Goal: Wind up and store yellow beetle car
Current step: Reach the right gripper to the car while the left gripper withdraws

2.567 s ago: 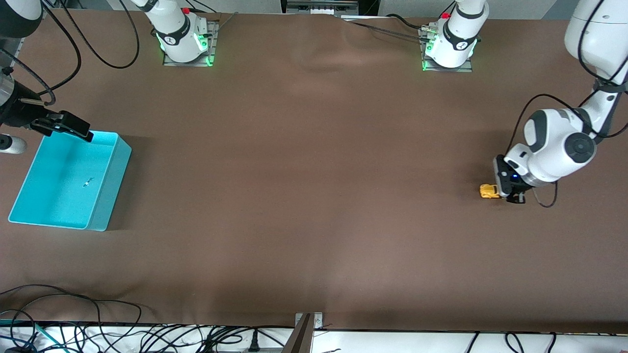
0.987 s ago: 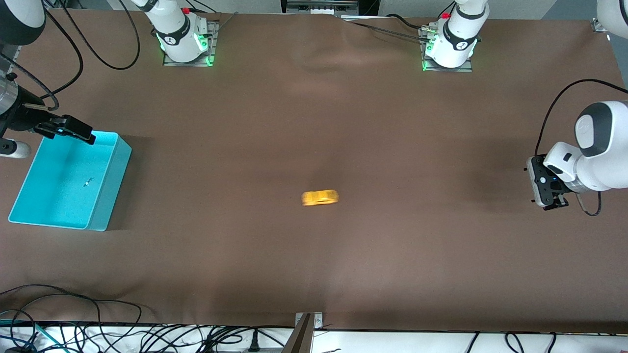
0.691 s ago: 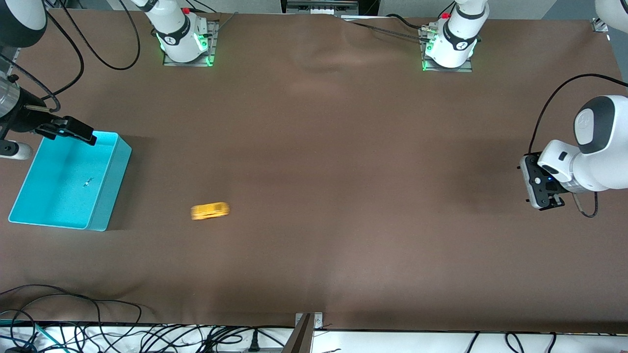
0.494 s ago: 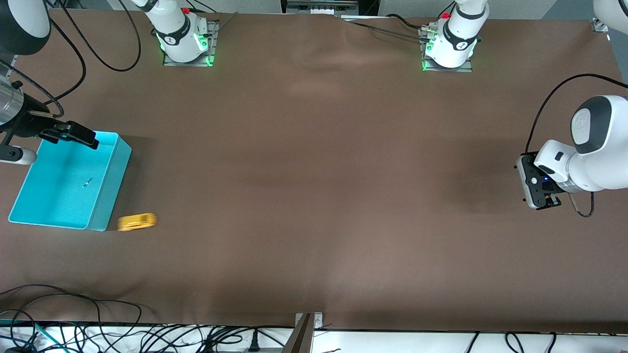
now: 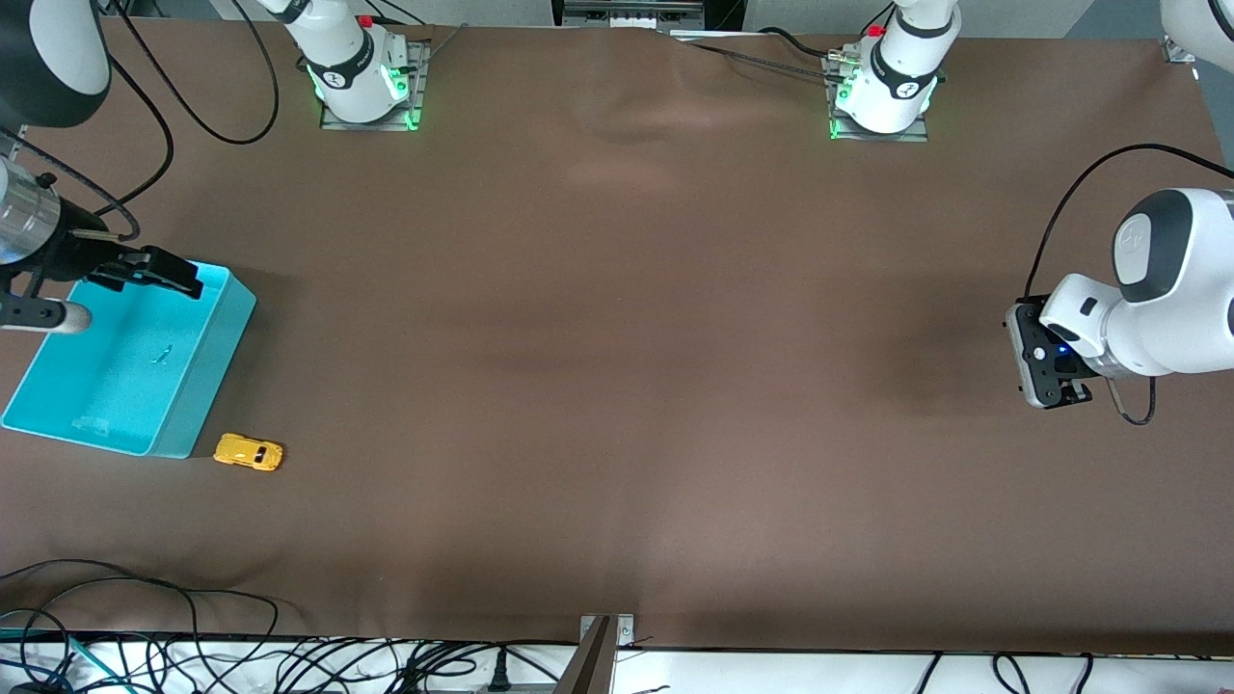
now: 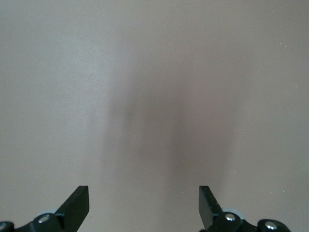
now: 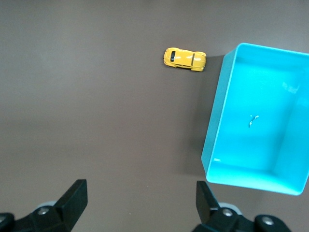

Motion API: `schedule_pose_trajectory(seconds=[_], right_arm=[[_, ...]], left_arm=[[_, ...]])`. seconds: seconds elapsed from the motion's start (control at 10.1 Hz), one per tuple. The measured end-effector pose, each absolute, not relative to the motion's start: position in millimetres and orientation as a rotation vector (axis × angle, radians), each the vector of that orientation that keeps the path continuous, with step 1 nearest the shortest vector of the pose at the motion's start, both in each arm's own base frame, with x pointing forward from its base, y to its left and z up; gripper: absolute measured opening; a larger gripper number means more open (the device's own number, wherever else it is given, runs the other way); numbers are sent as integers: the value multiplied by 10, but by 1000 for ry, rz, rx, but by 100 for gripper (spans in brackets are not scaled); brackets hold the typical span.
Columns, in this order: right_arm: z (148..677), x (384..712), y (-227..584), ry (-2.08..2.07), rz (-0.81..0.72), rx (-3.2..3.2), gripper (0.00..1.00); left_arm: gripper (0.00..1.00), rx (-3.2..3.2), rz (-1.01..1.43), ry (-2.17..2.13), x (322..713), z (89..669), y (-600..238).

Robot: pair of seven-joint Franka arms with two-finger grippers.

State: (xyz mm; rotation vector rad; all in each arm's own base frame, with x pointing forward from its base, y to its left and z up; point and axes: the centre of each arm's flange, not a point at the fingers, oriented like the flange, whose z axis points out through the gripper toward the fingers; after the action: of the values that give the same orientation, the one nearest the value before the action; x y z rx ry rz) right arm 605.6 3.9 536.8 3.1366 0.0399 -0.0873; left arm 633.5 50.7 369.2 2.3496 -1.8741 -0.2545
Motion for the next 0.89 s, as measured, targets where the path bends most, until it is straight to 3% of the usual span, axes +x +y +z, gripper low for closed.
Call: schedule_pose_trajectory(seconds=[0.3, 0.89], right_arm=[[4907, 6297, 91, 466, -98, 3109, 100], [3667, 6733, 125, 1282, -110, 2890, 100]], left_arm=[[100, 2514, -245, -1722, 6339, 3981, 514], [100, 2886, -262, -988, 6182, 5211, 198]])
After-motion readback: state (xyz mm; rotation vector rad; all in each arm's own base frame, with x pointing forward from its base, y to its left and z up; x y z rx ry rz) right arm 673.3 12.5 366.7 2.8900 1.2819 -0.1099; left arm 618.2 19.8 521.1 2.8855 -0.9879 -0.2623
